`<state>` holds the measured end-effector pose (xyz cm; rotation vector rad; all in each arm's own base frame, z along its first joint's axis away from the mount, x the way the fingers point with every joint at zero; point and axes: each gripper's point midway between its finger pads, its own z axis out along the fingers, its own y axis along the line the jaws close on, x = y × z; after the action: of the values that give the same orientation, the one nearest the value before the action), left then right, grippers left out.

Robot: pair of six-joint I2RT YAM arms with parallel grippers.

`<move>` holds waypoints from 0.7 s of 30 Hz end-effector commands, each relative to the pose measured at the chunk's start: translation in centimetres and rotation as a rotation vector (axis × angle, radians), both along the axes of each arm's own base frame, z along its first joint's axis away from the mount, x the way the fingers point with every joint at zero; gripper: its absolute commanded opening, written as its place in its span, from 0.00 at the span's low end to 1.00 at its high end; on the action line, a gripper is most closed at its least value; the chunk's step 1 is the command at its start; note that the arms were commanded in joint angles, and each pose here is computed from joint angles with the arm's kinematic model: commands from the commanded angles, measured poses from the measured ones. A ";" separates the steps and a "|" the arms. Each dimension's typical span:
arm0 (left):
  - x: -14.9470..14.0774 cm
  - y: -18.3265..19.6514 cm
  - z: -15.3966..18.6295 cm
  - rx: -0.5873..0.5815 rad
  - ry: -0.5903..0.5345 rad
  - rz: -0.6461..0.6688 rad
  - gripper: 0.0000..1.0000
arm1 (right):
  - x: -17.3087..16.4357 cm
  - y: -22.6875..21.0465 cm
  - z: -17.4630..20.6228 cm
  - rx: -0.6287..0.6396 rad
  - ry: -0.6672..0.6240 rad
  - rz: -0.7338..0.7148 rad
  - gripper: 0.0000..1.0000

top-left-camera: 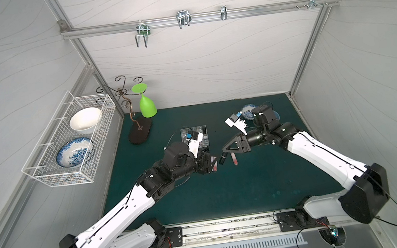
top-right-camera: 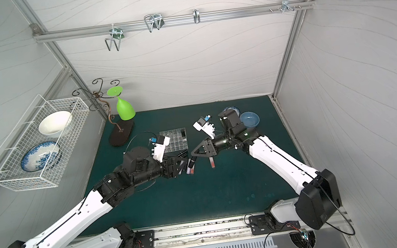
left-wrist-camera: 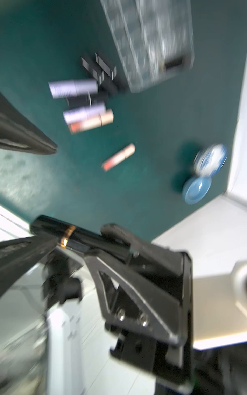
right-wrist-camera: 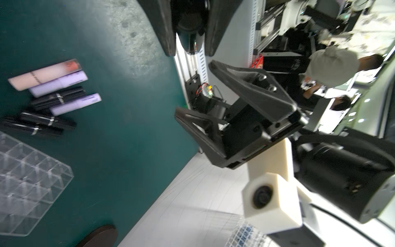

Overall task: Arrange the lipsticks in the organizer
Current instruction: Pick up the lipstick at the center of the board, then place the lipstick in the storage box.

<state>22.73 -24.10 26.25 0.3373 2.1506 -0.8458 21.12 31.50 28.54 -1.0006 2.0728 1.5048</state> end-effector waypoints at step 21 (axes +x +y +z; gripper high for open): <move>3.2 11.0 -3.4 0.158 -0.205 0.536 0.52 | 18.3 9.3 -9.4 -0.513 -0.493 -0.330 0.15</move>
<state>25.05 -12.85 21.30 -0.0440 2.0463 -0.2987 37.92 40.38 19.88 -0.9827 2.1562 0.5900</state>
